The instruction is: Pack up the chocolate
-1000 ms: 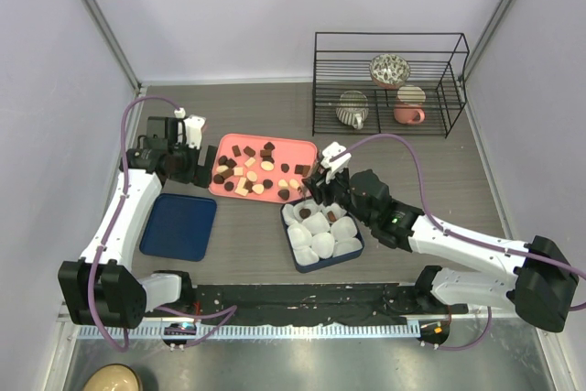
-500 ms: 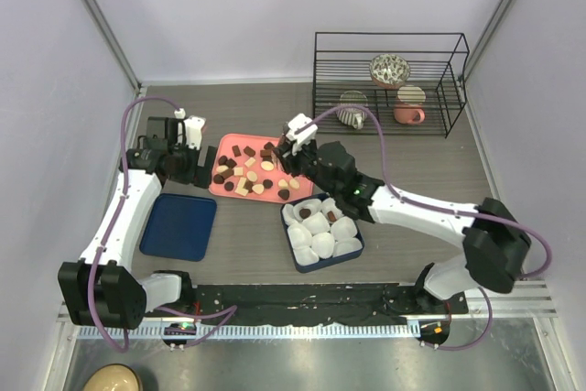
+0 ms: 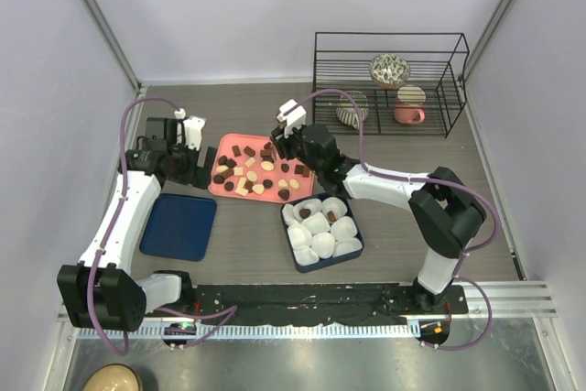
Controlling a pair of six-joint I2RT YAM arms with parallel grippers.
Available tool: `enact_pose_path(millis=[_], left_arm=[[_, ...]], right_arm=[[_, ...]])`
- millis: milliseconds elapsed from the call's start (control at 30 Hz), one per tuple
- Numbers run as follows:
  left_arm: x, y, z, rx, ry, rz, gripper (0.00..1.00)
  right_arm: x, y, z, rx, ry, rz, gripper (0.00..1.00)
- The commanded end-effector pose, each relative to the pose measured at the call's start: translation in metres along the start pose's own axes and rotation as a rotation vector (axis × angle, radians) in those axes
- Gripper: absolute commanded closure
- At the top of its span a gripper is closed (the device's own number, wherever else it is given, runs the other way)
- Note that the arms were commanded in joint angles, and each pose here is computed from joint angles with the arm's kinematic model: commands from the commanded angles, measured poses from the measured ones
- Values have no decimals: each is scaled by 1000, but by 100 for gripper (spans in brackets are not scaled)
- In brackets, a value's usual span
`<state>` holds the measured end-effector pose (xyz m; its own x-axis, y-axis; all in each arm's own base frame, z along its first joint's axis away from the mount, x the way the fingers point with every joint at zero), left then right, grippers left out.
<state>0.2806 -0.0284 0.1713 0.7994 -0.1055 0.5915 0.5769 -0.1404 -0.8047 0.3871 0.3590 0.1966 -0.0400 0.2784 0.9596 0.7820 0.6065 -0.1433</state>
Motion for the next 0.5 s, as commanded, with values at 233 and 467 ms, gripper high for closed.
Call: enact_pose_path(millis=[233, 467], left_arm=[[4, -3, 3, 9, 27, -32, 6], [3, -2, 4, 12, 28, -30, 6]], right_arm=[[5, 6, -11, -36, 39, -50, 50], [-7, -2, -14, -49, 41, -24, 50]])
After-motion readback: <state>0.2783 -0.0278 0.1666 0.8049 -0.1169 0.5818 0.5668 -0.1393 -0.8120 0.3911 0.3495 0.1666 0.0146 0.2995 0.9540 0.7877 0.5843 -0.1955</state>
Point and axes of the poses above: each gripper's point midway between its finger pads, its own y axis out along the fingers, its own z axis along the line the jaws close on, x = y × z, the point moved 1 cm from there along -y, back along the fingers, and after that the axes turned 9 degrees about -y, right-handed, at the moved point
